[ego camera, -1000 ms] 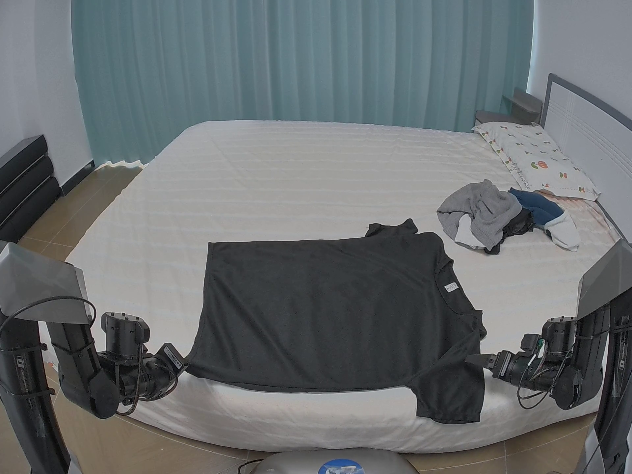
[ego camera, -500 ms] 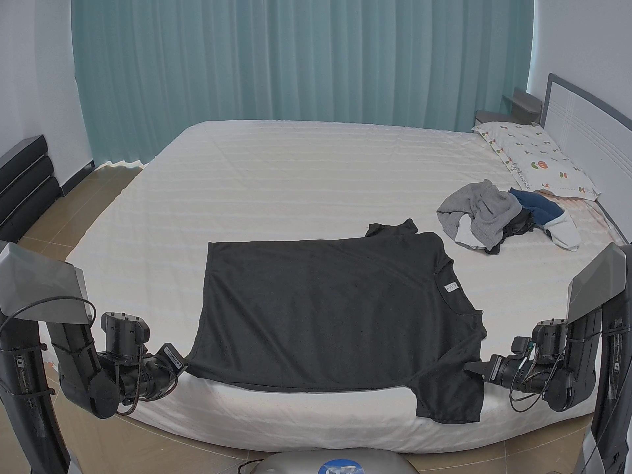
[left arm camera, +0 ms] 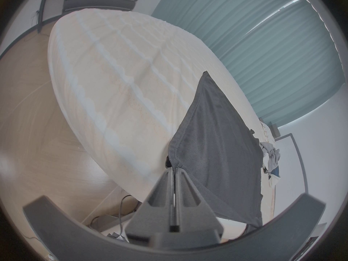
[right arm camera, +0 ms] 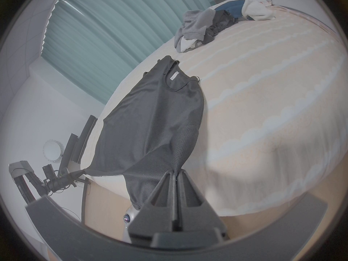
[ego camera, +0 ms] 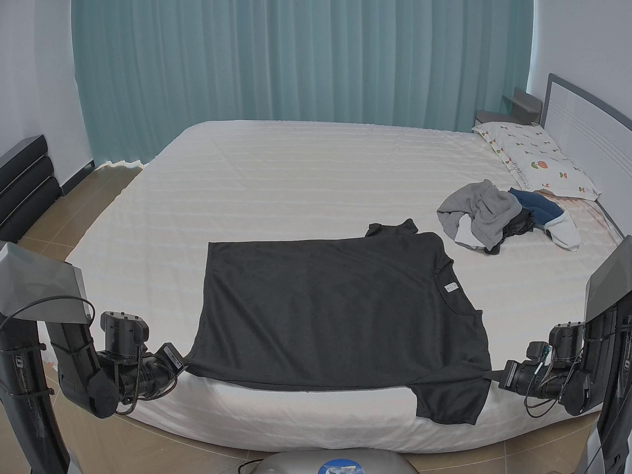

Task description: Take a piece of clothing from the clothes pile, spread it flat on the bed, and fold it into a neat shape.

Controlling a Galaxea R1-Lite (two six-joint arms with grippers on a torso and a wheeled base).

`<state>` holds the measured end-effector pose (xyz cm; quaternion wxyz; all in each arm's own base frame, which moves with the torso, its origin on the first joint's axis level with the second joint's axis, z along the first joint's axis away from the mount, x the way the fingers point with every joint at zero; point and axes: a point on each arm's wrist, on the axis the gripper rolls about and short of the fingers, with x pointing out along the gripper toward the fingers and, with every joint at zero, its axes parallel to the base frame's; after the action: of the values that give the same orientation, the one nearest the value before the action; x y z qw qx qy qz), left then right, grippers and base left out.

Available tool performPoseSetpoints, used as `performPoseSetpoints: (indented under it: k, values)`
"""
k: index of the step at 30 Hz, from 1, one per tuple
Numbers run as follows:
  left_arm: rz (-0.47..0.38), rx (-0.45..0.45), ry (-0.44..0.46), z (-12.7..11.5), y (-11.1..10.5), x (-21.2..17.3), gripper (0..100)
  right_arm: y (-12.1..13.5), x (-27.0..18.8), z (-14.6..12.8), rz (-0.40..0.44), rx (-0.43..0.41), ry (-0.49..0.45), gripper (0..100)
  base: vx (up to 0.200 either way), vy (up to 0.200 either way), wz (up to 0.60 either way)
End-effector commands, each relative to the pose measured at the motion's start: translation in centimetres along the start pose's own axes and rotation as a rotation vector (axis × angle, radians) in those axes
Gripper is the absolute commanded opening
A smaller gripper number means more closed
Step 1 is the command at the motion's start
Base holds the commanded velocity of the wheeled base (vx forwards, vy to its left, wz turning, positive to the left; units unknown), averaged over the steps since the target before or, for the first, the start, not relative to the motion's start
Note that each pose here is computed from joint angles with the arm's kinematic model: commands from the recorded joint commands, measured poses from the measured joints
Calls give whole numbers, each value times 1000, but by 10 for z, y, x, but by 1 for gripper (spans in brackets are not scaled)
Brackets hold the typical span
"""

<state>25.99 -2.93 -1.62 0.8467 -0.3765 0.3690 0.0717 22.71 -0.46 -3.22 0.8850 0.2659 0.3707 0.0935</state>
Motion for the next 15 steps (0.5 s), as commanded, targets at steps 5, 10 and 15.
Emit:
performPoseSetpoints:
  k: [5, 10, 15]
  values:
    - [28, 48, -7, 0, 6, -7, 0, 3, -13, -5, -13, -37, 13, 0, 0, 0, 0]
    - [53, 129, 14, -6, 12, -15, 0, 0, -13, -7, -26, -23, 23, 0, 0, 0, 0]
    - [68, 155, 6, -6, 13, -17, 0, 2, -18, -7, -35, -28, 45, 0, 0, 0, 0]
